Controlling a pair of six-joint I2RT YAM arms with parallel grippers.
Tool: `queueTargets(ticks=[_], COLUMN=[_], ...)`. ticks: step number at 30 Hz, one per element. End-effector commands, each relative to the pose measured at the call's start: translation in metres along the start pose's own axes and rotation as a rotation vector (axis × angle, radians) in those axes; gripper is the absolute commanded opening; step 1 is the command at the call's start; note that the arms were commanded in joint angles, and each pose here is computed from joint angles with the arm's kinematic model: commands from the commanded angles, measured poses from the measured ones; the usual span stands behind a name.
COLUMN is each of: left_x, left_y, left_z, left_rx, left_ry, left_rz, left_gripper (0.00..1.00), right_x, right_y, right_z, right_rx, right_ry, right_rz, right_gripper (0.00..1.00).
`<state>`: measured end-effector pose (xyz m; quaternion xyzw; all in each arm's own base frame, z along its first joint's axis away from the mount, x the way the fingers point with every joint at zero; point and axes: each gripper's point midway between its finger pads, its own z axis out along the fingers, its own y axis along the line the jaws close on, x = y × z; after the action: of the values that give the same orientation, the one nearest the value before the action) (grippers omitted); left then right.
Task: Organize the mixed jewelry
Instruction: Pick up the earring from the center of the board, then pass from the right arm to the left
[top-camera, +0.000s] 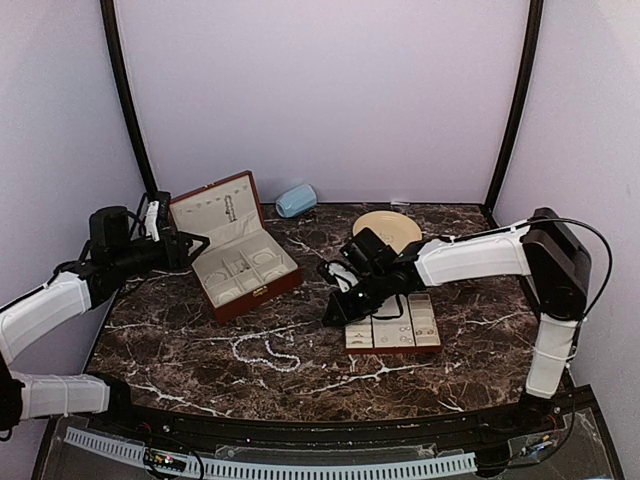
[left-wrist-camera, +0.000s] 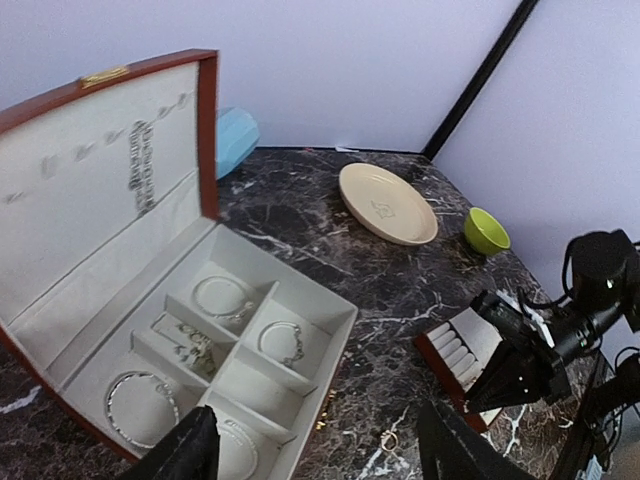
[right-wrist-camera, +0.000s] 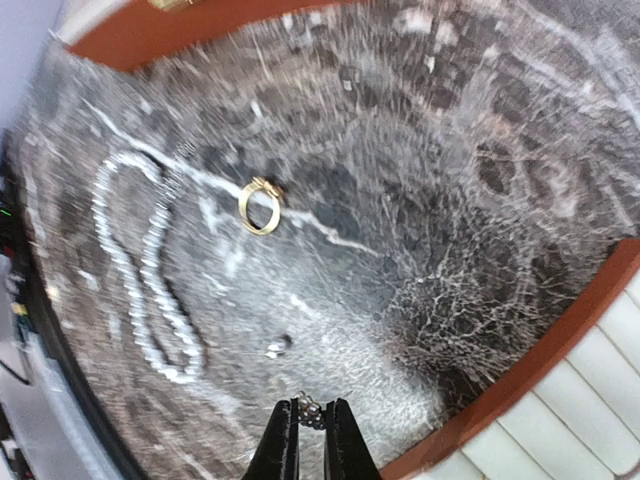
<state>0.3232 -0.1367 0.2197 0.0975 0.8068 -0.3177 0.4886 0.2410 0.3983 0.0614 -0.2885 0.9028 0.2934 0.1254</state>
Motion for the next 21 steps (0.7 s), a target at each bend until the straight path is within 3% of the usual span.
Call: queueTargets(ticks=[1,7,10,13,21], left_x=[-0.012,0.001,0.020,0.043,0.076], left_y=[-0.055,-0.117,-0.159,-0.184,-0.243], left_z=[-0.005,-0.005,-0.002,0.014,0.040], left_rx=[0.117,0.311,0.415,0.464,0.598], left_ry=[-0.099,-0.239,-0.291,-0.270,-0.258], left_rz=[0.177,0.334,0.507,0.645,0.847], left_gripper=[0.71,0.68,0.67,0.67,0.65], right_x=[-0.024,-0.031,-0.031,-0.028,-0.016], right_y=[0.030,0.044,0.059,0.073,0.100], right_z=[-0.036,-0.081,-0.104,-0.121,-0.155], right_rx=[-0.238,-0.442,-0.551,-0.644,-0.791], right_ry=[-0.113,-0.189,-0.204,-0.207,-0.183], right_rz=[0.067,0.127,0.119,0.096,0.018], right_gripper=[0.00,0.00,0.00,0.00,0.00])
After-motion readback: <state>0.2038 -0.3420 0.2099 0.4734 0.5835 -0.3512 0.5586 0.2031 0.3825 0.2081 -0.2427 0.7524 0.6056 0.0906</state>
